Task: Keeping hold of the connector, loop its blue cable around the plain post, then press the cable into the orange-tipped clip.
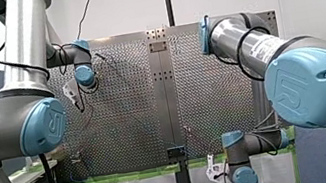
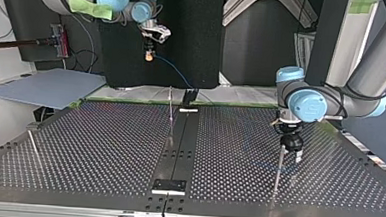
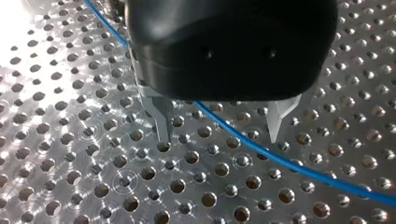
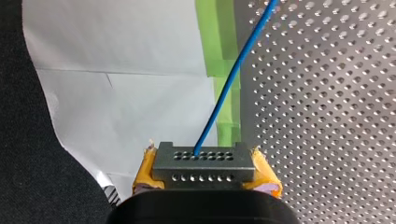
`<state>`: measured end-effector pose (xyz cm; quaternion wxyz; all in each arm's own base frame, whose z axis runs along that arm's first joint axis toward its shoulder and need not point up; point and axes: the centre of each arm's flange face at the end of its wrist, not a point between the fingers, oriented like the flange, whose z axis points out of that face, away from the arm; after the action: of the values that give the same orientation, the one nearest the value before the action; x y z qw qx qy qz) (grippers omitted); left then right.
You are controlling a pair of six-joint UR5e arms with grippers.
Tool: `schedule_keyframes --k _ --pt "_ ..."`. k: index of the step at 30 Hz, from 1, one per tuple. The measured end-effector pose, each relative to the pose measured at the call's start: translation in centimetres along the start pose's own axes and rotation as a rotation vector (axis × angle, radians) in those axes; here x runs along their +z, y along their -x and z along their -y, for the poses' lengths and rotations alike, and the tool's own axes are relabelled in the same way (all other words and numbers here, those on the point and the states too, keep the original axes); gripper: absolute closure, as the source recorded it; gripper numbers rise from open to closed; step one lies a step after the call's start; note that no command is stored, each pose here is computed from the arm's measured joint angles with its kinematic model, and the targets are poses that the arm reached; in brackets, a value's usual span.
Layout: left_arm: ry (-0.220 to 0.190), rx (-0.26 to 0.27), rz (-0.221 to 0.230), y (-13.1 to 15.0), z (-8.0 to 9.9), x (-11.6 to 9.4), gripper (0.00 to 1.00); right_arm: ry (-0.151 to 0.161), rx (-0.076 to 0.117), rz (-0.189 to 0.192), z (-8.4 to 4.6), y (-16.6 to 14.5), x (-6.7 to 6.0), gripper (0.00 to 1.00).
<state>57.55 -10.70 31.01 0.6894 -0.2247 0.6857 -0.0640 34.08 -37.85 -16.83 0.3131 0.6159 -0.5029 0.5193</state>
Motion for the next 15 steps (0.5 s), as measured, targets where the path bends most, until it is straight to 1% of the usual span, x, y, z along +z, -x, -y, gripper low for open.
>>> schedule_keyframes --k 2,6,8,12,15 --pt "0.003 0.001 -0.003 0.0 0.0 0.0 0.0 0.001 -0.001 0.007 0.0 -0.5 -0.6 0.98" --pt "0.008 0.001 -0.006 0.0 -0.1 -0.1 0.0 0.008 -0.008 0.039 -0.2 -1.7 -2.1 0.98" --pt "0.011 0.002 -0.006 0.0 -0.1 -0.1 0.0 0.011 -0.009 0.048 -0.3 -2.2 -2.8 0.98" --pt "0.037 0.012 -0.012 0.0 -0.5 -0.2 0.0 0.019 -0.009 0.06 -0.5 -3.4 -4.1 0.98" --pt "0.045 0.016 -0.015 -0.1 -0.5 -0.3 0.0 0.025 -0.006 0.06 -0.8 -4.3 -4.8 0.98"
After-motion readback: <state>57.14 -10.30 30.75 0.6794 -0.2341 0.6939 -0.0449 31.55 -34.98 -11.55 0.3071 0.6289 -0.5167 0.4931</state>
